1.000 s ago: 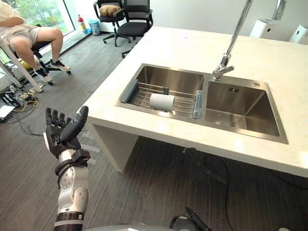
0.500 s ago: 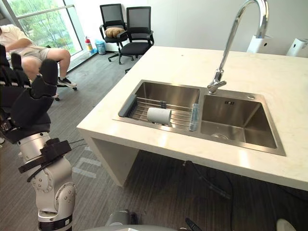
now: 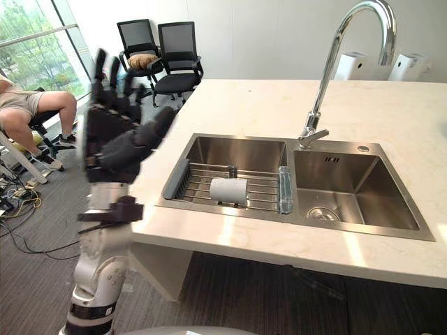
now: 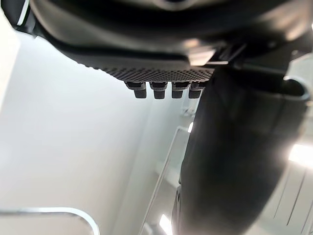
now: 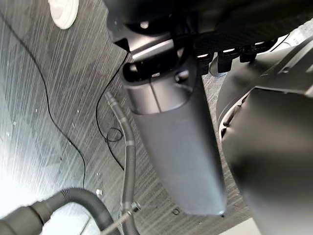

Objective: Walk over to the sink, pick up the cup, carry it to the dishwasher, place the cup inside the dishwasher, then close the dishwasher door

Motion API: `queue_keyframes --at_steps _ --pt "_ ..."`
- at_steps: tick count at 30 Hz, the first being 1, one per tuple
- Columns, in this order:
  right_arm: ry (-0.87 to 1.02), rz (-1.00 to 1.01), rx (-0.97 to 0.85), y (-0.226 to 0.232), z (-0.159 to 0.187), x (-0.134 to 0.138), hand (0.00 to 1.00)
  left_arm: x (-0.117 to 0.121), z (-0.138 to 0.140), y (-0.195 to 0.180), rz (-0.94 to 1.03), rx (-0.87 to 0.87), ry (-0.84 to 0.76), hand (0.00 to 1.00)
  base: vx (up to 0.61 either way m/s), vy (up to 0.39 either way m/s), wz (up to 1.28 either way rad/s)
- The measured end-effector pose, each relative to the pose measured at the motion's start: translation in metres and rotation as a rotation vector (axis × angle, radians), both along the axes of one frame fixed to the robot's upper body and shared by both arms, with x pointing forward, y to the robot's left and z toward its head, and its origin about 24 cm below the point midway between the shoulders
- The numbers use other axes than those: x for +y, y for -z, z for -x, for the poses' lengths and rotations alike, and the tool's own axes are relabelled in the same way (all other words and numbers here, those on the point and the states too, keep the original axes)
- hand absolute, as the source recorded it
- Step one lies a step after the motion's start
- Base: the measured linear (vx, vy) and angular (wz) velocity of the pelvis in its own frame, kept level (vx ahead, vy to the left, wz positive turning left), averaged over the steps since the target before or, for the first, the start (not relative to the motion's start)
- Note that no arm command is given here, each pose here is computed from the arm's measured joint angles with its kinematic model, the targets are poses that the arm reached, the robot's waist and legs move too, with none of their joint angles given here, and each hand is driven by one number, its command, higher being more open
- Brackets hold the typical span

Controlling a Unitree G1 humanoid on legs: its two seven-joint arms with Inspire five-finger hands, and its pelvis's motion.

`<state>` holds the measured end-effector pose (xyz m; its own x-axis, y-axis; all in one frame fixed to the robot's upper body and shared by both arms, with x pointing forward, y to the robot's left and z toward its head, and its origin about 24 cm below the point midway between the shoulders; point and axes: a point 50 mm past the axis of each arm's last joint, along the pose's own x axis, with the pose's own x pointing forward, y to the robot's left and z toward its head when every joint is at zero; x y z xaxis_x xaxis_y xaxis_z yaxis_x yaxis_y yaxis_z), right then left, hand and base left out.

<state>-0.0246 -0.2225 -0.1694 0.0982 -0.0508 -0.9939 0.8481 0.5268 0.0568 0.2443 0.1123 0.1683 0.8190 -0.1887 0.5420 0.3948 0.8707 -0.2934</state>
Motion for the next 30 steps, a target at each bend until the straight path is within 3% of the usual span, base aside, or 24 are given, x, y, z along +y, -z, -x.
queue_keyframes --at_steps 4,19,25,30 --pt "0.033 0.001 -0.005 0.0 0.0 0.0 1.0 -0.027 -0.005 0.003 -0.194 0.003 0.104 1.0 0.04 -0.013 -0.03" --pt "0.183 -0.026 0.02 -0.002 0.011 0.0 1.0 -0.04 -0.026 0.011 -0.924 -0.145 -0.023 1.0 -0.02 0.022 -0.1" --pt "0.169 -0.043 0.005 -0.002 0.007 0.002 1.0 -0.04 -0.041 0.045 -1.195 -0.066 -0.039 1.0 -0.03 0.029 -0.16" --pt "0.137 -0.055 0.015 -0.001 0.004 0.009 1.0 -0.029 -0.059 0.06 -1.253 0.055 -0.121 1.0 0.0 0.012 -0.1"
